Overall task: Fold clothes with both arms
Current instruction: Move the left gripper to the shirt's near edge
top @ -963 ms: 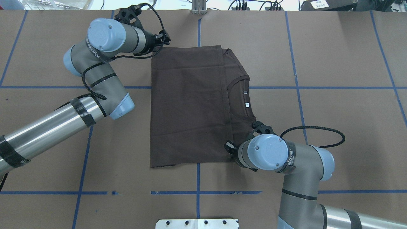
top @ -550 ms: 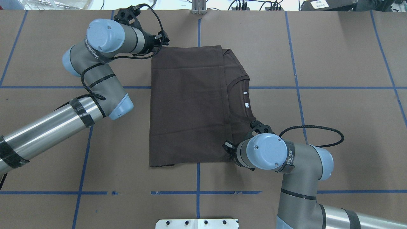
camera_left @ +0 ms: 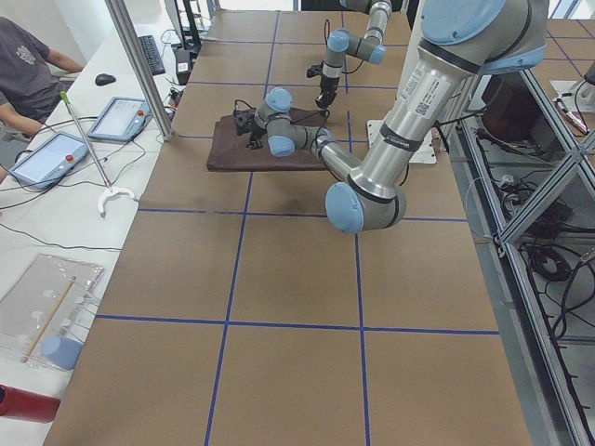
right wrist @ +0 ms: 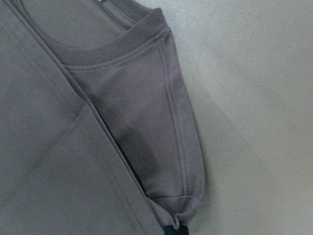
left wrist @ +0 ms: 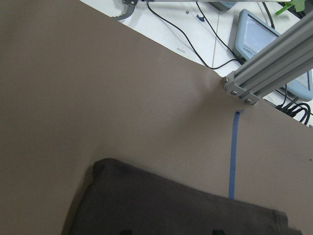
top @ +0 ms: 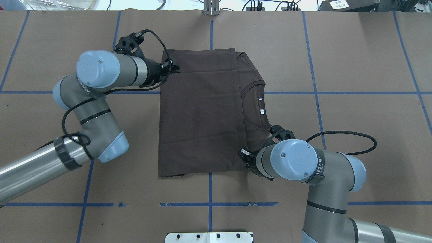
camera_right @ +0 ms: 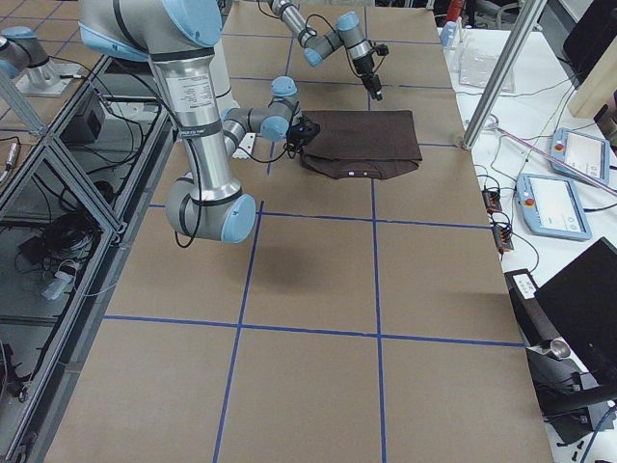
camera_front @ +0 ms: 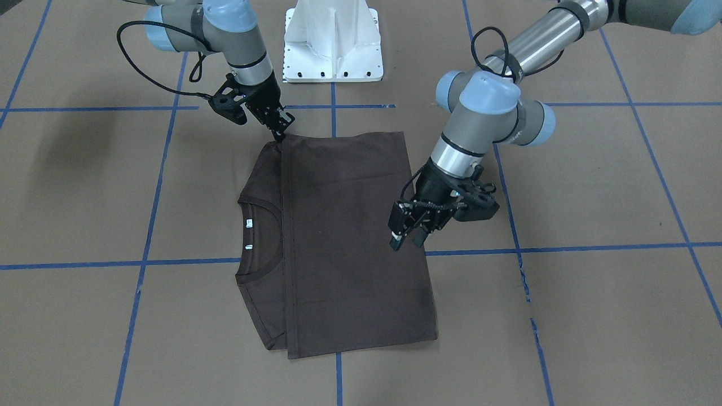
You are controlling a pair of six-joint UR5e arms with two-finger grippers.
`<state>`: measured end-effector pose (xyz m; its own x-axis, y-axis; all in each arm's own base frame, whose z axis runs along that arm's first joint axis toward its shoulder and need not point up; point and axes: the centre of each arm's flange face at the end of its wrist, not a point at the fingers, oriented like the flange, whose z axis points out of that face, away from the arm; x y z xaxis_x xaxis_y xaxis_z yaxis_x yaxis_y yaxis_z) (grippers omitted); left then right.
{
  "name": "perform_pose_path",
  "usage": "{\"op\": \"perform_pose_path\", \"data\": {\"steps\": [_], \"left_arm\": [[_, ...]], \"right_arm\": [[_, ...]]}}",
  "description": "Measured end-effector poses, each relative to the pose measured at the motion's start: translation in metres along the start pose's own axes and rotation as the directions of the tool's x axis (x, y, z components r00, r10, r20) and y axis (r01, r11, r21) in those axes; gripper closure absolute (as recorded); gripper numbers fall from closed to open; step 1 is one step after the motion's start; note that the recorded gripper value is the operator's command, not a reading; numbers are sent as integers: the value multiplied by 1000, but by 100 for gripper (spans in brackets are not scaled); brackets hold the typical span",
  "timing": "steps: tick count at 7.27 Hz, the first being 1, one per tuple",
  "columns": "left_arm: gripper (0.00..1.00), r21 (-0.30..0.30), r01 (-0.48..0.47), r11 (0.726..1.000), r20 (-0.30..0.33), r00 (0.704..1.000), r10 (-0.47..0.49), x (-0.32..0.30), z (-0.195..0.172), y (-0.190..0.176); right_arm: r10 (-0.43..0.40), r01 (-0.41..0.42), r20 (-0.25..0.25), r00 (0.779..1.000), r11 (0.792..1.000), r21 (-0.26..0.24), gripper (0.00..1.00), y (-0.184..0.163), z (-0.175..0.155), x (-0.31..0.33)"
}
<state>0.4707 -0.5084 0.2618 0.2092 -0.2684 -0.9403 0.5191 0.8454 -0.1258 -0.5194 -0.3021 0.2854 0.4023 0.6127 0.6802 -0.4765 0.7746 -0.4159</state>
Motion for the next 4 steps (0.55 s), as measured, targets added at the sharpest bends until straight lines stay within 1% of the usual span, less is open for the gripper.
{"op": "perform_pose_path", "data": {"steps": [2,3,4], "left_arm": [[33,-72,84,994,33,996,-82,-33,-52,93],[33,-89,116,989,60,992,-111,-55,-61,141],[34,-100,139,985,91,987,-130,-74,-62,179]], "right_arm": [[-1,1,5,1000,1000,-5,100,-2,-8,6],[-2,2,6,1000,1000,-6,100,-2,-9,7],[-2,2,6,1000,1000,-6,100,-2,-10,7]]}}
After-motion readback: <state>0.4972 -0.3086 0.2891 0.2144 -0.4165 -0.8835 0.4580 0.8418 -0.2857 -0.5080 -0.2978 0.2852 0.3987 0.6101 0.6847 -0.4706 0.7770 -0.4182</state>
